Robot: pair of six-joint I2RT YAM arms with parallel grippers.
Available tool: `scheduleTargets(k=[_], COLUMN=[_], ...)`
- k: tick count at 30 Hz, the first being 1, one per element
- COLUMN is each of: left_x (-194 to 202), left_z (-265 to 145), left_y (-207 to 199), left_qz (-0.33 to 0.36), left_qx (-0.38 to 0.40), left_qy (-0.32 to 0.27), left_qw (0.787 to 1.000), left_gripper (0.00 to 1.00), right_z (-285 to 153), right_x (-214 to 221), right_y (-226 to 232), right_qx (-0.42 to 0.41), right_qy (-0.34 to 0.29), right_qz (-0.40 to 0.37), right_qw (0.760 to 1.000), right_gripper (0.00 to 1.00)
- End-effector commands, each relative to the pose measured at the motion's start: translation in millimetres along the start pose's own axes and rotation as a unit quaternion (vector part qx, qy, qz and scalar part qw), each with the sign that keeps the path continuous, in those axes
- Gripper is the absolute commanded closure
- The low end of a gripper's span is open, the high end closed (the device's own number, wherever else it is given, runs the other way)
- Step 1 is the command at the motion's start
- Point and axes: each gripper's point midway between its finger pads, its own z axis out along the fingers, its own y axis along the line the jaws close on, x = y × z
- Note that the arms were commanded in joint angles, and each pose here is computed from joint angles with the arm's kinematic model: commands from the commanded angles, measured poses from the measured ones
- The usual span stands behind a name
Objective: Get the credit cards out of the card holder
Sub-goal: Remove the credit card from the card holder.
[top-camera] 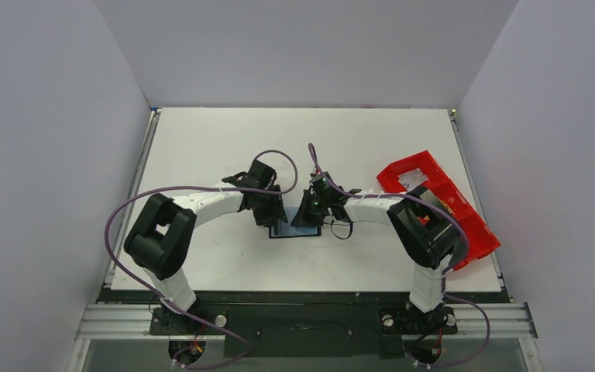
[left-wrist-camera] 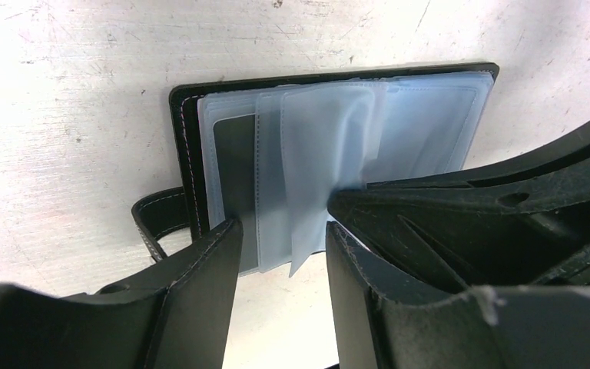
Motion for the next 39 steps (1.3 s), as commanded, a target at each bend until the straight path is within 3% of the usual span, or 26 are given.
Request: scheduleTargets(k=[1, 14, 20, 22, 25, 29, 39], left_x=[-8, 0, -2, -4, -6, -7, -10], left_z=[6, 19, 20, 18, 16, 13, 1], left_y=[-5, -19, -13, -11, -10, -9, -31], left_qz=[0.014, 0.005, -0.002, -0.003, -0.004, -0.005, 0.01], left_qx=[0.012, 0.046, 0.03, 0.025, 0.022, 0.02, 0.064], left_qy=[-0.006, 0.017, 0.01, 0.007, 0.003, -0.001, -0.008], left_qw=[1.0, 0.999, 0.999, 1.0, 1.0, 1.0, 0.998], left_gripper=[0.58, 0.67, 0.95, 1.0, 1.0, 1.0, 0.97], right_z=[20, 20, 10, 3, -8, -25, -72], right_x=[24, 24, 13, 6, -6, -17, -37], right_y=[-71, -68, -50, -41, -28, -19, -17], right_qx=[0.111, 0.106, 0.085, 0.076, 0.065, 0.061, 0.083], right_qy=[0.017, 0.017, 0.002, -0.006, -0.022, -0.039, -0.092], right_qz=[0.01, 0.009, 0.004, 0.001, -0.001, -0.004, -0.012], right_qw=[0.994, 0.994, 0.996, 0.997, 0.998, 0.997, 0.992], right_gripper=[1.0, 1.0, 1.0, 0.92, 0.78, 0.68, 0.62])
